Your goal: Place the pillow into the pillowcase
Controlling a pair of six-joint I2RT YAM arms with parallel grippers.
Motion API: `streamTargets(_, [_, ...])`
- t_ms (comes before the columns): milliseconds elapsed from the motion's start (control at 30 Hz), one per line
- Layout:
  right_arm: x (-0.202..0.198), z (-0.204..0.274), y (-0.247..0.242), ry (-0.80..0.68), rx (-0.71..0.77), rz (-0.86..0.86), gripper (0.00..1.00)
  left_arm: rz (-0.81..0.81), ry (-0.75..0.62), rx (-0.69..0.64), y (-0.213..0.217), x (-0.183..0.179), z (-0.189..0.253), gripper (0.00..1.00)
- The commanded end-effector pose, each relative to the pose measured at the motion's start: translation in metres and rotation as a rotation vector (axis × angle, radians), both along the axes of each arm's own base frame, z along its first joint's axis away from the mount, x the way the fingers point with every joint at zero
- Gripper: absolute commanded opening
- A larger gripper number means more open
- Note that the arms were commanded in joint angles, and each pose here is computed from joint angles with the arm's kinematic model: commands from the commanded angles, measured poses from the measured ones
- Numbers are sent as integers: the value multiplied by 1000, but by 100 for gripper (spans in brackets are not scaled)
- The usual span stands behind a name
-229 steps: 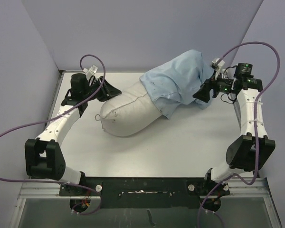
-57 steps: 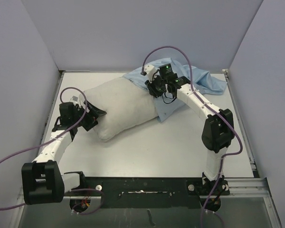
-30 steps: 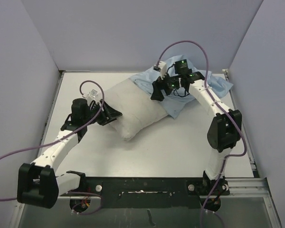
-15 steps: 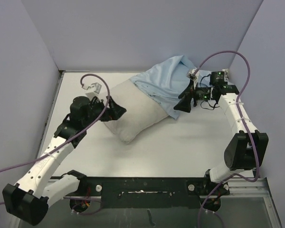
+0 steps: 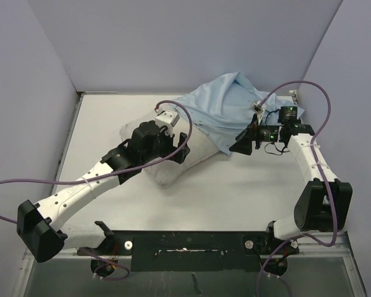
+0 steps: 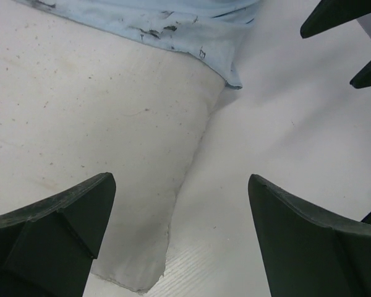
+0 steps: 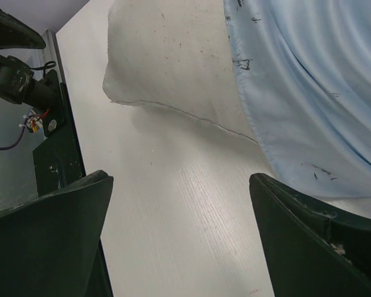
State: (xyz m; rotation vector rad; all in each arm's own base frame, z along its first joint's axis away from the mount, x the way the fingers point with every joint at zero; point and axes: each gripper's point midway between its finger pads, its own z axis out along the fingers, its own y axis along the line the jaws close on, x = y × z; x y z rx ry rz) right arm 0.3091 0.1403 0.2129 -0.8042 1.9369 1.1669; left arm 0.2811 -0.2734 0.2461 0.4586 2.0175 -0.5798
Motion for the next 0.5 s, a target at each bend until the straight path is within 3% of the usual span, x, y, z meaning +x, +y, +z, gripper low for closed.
streamTargets(0, [-2,17,4,-75,41,20,98,-21,-163,-117,-10,15,51,87])
streamTargets(133, [-3,15,4,-73,43,20,98,-60,-134,-25,-19,13,38,84])
streamTargets(467, [-2,12,3,-76,37,16,98,-264,-160,500,-44,-5,-28,89])
